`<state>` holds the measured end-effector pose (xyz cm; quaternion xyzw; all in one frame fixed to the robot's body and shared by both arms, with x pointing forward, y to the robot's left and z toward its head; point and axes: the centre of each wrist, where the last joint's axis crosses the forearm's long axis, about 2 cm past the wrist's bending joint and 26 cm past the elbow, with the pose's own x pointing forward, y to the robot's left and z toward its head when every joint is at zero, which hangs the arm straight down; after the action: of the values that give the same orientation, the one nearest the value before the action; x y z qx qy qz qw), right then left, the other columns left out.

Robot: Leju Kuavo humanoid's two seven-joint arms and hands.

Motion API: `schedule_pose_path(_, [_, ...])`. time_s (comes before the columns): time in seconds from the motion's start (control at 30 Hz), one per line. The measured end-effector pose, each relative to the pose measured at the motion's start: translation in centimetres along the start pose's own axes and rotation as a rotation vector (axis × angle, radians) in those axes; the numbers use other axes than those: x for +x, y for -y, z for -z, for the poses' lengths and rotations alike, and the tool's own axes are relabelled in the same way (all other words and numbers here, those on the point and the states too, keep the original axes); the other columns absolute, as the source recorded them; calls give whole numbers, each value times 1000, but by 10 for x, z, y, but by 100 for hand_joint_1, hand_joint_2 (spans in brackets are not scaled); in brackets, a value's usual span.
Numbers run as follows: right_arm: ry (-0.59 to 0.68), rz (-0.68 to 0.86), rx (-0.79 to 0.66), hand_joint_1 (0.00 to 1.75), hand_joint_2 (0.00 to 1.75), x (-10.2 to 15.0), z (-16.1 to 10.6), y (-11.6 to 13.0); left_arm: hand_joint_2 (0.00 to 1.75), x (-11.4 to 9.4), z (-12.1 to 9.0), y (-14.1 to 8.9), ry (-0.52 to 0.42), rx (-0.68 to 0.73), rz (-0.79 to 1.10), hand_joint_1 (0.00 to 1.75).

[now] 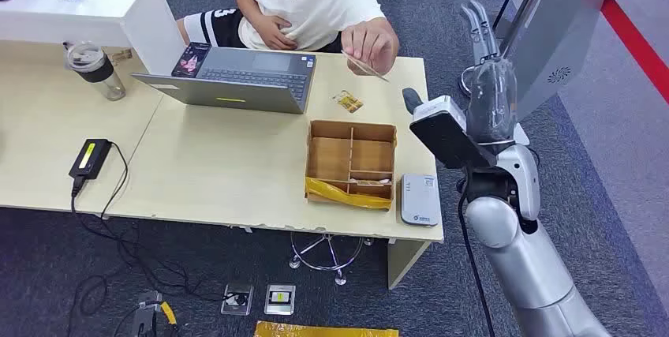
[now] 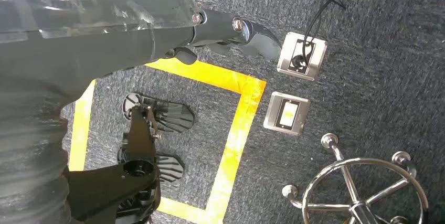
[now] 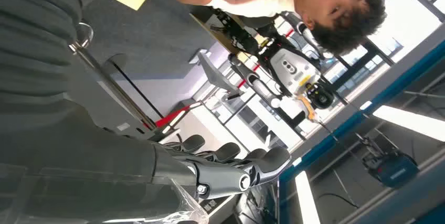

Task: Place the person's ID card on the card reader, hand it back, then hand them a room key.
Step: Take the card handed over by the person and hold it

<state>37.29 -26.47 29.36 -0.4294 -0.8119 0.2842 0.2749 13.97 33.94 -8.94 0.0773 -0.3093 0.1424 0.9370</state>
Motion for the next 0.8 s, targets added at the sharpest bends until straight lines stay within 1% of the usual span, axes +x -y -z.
schedule_pose_path(0.27, [-22,-16,43,0,175,-2,-3,-9,175,6,2,4,4,-12,17,0])
schedule_pose_path(0.67, [-37,-28,87,1,175,-3,-7,-18,175,9,3,6,8,-19,25,0])
schedule_pose_path(0.7, [-39,-30,91,7,175,-3,-7,-19,175,10,3,6,8,-20,27,0])
schedule_pose_path(0.8, [-43,-35,101,64,175,-3,-7,-21,175,11,3,7,7,-22,30,0])
